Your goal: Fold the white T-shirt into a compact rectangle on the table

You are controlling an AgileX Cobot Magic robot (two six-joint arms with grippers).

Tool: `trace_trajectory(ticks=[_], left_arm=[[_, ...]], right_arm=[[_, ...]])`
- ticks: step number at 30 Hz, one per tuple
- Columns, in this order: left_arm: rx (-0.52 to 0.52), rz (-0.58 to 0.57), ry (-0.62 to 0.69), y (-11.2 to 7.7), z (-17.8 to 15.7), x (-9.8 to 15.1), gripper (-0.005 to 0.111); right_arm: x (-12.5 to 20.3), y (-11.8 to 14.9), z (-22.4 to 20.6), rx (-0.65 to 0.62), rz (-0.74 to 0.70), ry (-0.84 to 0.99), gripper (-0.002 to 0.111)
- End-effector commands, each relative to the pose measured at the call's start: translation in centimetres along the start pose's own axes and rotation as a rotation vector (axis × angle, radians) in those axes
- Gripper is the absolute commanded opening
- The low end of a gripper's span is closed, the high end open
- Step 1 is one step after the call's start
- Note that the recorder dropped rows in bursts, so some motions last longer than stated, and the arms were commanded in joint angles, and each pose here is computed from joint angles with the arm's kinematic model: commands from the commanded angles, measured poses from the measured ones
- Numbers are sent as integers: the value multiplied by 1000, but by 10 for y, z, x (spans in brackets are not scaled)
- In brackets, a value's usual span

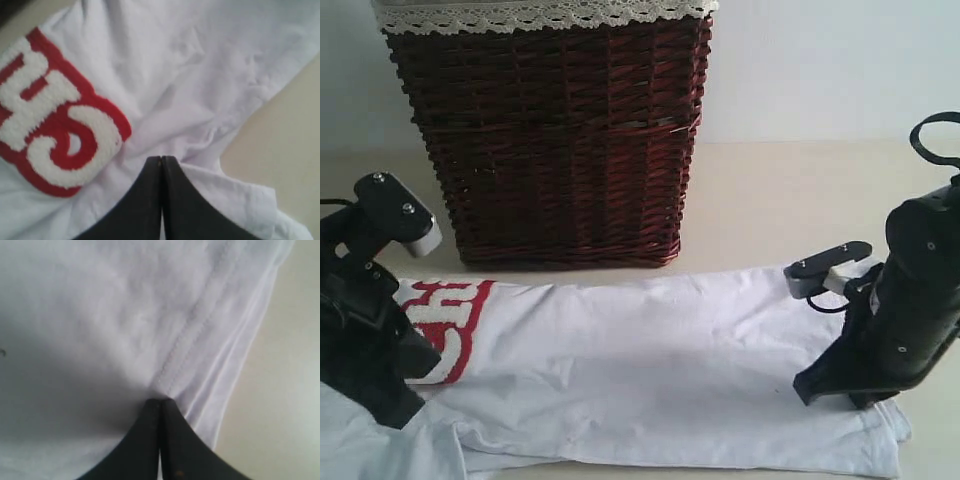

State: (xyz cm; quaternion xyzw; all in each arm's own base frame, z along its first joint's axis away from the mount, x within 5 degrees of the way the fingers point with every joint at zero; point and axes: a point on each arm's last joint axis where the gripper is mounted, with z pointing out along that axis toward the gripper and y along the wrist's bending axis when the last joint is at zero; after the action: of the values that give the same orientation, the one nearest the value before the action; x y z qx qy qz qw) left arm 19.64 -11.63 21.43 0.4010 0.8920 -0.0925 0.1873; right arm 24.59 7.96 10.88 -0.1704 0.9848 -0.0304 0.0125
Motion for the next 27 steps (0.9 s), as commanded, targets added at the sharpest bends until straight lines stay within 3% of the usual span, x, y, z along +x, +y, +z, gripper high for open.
trace_trajectory(ticks=[1,9,14,17,19,23,26,27], left_arm=[[56,8,133,-6,6,18,0],[59,11,143,-7,11,25,3],[77,26,163,-14,18,34,19],[60,73,135,-18,24,33,31],[25,42,87,-15,28,28,33],[-81,-88,-103,-2,26,1,26],[-142,-192,-275,7,19,-18,0],[-155,-197,-306,9,19,-21,0]], right_arm=[[26,-2,3,33,-3,172,0],[38,-23,-12,268,55,279,0],[23,-21,-27,227,80,152,0],[18,-19,-40,193,78,59,0],[13,-15,-51,127,61,-22,0],[1,0,-72,-45,37,-238,0],[-7,5,-77,-117,74,-354,0],[-9,5,-77,-120,81,-385,0]])
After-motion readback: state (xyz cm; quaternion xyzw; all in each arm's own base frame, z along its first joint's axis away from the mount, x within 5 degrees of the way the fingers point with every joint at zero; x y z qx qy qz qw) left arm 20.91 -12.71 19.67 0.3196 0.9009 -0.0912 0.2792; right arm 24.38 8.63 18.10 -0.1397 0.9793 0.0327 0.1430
